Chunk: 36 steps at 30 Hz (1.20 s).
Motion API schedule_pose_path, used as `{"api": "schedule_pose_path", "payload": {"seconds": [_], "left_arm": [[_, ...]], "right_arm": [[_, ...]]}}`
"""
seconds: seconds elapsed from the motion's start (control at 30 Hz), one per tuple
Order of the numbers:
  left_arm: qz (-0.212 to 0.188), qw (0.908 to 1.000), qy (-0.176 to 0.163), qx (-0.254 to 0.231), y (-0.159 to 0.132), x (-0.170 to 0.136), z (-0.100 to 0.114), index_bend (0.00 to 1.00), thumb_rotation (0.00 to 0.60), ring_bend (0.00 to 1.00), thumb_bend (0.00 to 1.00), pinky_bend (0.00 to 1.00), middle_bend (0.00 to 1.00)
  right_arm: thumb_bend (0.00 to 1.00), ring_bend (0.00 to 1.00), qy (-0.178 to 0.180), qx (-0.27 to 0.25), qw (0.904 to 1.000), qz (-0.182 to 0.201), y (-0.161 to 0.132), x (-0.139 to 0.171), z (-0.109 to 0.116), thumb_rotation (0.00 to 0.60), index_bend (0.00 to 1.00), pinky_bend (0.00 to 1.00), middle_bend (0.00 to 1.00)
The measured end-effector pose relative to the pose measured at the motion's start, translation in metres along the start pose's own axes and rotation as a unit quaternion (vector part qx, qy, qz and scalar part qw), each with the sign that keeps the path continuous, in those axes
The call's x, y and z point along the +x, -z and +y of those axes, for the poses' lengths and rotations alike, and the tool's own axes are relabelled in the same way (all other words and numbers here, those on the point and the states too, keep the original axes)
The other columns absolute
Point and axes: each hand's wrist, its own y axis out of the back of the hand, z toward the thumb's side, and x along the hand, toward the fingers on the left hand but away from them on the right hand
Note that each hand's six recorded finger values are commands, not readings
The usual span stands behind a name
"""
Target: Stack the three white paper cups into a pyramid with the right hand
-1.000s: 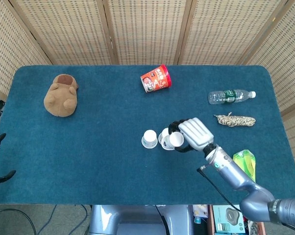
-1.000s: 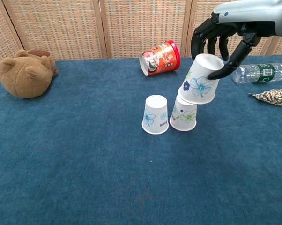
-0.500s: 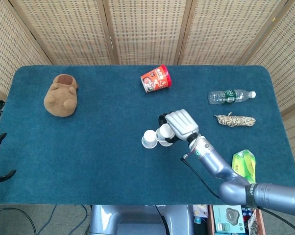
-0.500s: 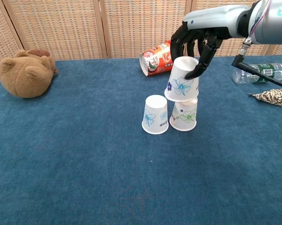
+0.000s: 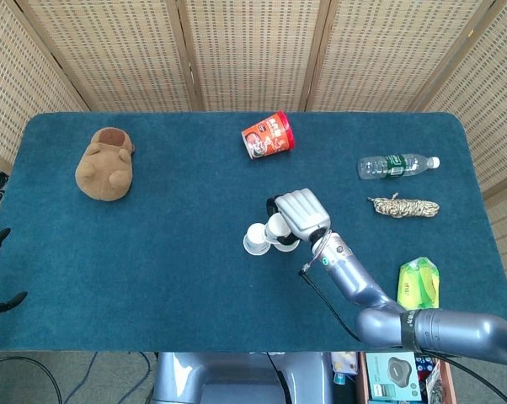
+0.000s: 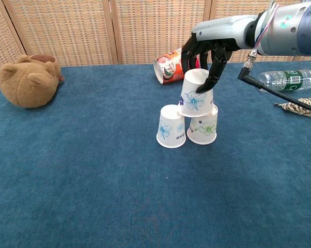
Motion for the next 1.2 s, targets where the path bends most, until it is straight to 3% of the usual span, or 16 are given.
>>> {"api": "schedule_pose_path", "payload": {"seconds": [0.3, 0.43, 0.6, 0.77, 0.97, 1.2], "left_arm": [[0.001, 1.0000, 0.002, 0.001, 0.000, 0.000, -0.001, 0.00, 0.600, 0.00, 0.06, 0.00, 0.00], [0.001, 1.0000, 0.001, 0.000, 0.000, 0.000, 0.000, 0.00, 0.600, 0.00, 0.06, 0.00, 0.00], [0.002, 1.0000, 0.001, -0.002, 0.001, 0.000, 0.001, 0.00, 0.600, 0.00, 0.06, 0.00, 0.00], [0.002, 1.0000, 0.000, -0.002, 0.001, -0.001, 0.001, 0.00, 0.600, 0.00, 0.06, 0.00, 0.00], [0.002, 1.0000, 0.000, -0.002, 0.001, -0.001, 0.002, 0.00, 0.600, 0.00, 0.06, 0.00, 0.00], [0.001, 1.0000, 0.000, -0.002, 0.001, -0.001, 0.001, 0.00, 0.600, 0.00, 0.06, 0.00, 0.00]], "right_arm": [[0.43, 0.48, 0.003, -0.002, 1.0000, 0.002, -0.004, -0.001, 0.000, 0.600, 0.48, 0.56, 0.55], [0.38, 0.44, 0.002, 0.001, 1.0000, 0.002, -0.005, -0.002, -0.001, 0.600, 0.47, 0.54, 0.48], [0.32, 0.33, -0.005, 0.006, 1.0000, 0.004, -0.004, -0.002, -0.001, 0.600, 0.42, 0.37, 0.38], [0.29, 0.29, -0.007, 0.017, 0.9998, 0.007, -0.004, 0.000, -0.001, 0.600, 0.38, 0.33, 0.31], [0.20, 0.23, -0.001, 0.014, 0.9998, 0.015, -0.007, 0.005, 0.003, 0.600, 0.23, 0.26, 0.19], [0.17, 0.12, 0.026, 0.018, 0.9993, 0.020, -0.006, 0.015, 0.020, 0.600, 0.15, 0.11, 0.09]]}}
